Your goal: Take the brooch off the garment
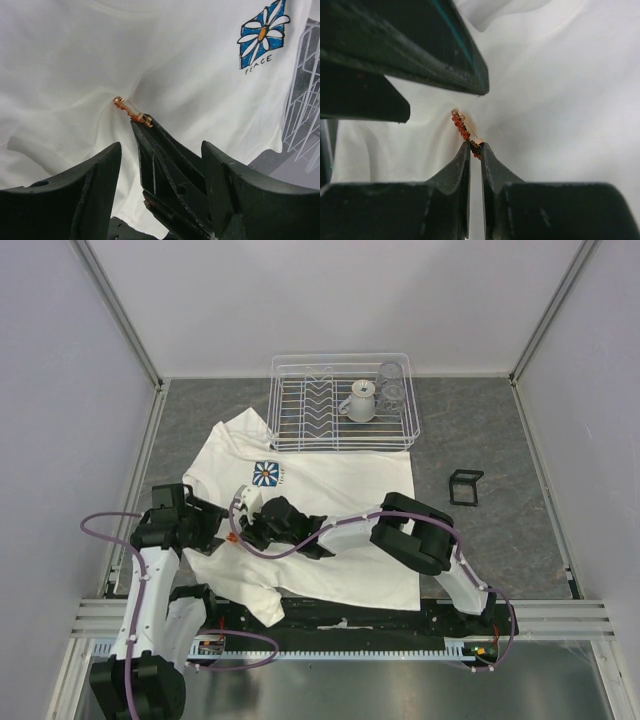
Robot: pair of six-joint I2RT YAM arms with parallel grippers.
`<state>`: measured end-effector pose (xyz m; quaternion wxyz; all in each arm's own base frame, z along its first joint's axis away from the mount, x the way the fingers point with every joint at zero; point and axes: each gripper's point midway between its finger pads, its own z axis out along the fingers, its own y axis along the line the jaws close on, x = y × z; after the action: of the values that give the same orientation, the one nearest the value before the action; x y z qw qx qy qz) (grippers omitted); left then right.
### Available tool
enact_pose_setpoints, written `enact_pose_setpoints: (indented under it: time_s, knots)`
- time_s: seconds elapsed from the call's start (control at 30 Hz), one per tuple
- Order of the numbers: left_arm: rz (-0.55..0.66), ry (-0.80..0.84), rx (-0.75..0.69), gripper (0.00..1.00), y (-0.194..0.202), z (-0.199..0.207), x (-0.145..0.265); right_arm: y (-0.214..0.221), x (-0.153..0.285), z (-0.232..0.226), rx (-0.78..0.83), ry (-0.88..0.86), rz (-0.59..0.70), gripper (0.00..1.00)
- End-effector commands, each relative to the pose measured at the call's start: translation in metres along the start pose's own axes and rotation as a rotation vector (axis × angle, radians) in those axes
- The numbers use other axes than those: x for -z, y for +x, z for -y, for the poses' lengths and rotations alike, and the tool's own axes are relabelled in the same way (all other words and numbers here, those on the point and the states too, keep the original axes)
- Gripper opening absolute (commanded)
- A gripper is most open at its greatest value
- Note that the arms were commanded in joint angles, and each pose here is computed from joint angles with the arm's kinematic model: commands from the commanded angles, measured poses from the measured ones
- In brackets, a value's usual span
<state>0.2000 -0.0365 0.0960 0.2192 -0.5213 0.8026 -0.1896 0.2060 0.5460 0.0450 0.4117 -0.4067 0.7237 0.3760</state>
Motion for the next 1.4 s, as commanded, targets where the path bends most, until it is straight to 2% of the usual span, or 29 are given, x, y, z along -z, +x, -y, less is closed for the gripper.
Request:
enact_pose_setpoints:
  time_s: [0.0, 0.23, 0.73, 0.9, 1.13, 1.17, 1.2, 1.27, 1.3, 1.37]
  knots:
    - [-0.064, -0.026, 0.124, 0.7, 0.009, 0.004, -0.002, -0.05, 0.007, 0.005, 0.087, 0.075, 0.114, 0.03]
    - [-0.054, -0.047, 0.202, 0.56, 0.006, 0.004, -0.011, -0.048, 0.007, -0.002, 0.157, 0.103, 0.113, 0.03]
    - [-0.05, -0.122, 0.209, 0.5, 0.005, -0.013, -0.031, -0.055, 0.012, -0.007, 0.168, 0.107, 0.138, 0.03]
    - [-0.076, -0.107, 0.203, 0.35, 0.008, -0.01, -0.037, -0.056, 0.014, -0.009, 0.171, 0.105, 0.144, 0.03]
    - [-0.078, -0.11, 0.176, 0.22, 0.008, -0.011, -0.04, -0.059, 0.016, -0.011, 0.172, 0.101, 0.151, 0.05]
    - [-0.075, -0.109, 0.169, 0.2, 0.007, -0.012, -0.04, -0.059, 0.016, -0.011, 0.169, 0.101, 0.151, 0.06]
    - [-0.072, -0.097, 0.16, 0.04, 0.006, -0.01, -0.04, -0.06, 0.018, -0.012, 0.164, 0.097, 0.153, 0.16]
    - [-0.078, -0.066, 0.094, 0.02, 0.007, -0.008, -0.041, -0.059, 0.024, -0.011, 0.15, 0.089, 0.138, 0.3]
    - [-0.066, -0.014, 0.057, 0.02, 0.004, 0.0, -0.043, -0.06, 0.028, -0.008, 0.137, 0.091, 0.133, 0.42]
    - [-0.08, 0.01, -0.034, 0.02, 0.006, -0.001, -0.045, -0.062, 0.041, 0.002, 0.044, 0.069, 0.13, 0.51]
